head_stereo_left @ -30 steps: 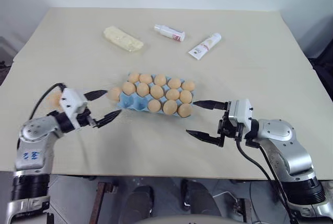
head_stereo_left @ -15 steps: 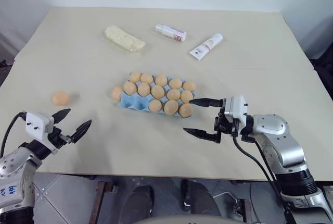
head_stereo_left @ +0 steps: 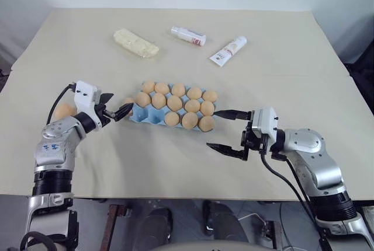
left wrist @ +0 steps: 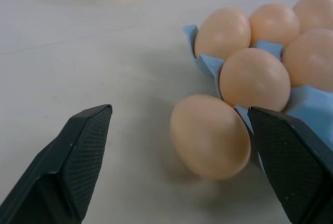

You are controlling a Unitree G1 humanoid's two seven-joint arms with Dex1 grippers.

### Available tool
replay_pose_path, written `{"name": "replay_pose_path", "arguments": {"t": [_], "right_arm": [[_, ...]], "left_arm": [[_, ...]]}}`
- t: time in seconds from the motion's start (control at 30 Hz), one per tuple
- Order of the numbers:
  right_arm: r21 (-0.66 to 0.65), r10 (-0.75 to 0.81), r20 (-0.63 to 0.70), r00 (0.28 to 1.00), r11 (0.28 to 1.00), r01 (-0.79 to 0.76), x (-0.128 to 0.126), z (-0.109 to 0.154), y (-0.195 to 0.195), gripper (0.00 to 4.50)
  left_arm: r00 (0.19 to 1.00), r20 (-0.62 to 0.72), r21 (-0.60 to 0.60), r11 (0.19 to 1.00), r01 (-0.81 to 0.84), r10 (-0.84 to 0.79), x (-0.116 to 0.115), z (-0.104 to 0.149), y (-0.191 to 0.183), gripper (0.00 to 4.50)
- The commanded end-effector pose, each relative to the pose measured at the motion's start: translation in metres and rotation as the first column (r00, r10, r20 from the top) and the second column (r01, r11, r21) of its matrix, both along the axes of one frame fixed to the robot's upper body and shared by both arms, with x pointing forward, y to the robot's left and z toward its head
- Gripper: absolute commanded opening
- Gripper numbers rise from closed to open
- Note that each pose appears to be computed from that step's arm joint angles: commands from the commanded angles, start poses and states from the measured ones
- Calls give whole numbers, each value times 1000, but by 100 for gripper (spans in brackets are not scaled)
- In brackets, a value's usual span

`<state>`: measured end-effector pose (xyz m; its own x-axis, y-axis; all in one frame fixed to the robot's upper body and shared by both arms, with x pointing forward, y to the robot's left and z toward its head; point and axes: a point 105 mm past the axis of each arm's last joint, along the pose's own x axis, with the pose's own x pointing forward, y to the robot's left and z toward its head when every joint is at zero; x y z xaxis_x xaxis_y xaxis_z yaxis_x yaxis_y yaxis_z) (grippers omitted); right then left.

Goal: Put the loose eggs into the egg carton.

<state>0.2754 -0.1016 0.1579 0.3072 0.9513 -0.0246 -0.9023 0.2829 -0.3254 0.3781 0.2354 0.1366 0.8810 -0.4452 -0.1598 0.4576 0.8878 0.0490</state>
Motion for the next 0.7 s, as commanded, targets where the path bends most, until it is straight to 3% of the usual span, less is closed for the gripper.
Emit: {"name": "replay_pose_path", "arguments": {"t": [0.03,0.57,0.7], "right_arm": [[26,0,50,999,1000,-1,-5,11,2,450],[37,-14,50,999,999,13,-5,12,3,450],[36,-13,50,999,999,11,-4,12,3,450]], "left_arm": [[1000,-9,17,1000,-21,21,8,3,0,443],[995,-61,44,996,-76,79,5,-12,16,443],[996,-48,44,996,-75,77,8,-12,14,357]]}}
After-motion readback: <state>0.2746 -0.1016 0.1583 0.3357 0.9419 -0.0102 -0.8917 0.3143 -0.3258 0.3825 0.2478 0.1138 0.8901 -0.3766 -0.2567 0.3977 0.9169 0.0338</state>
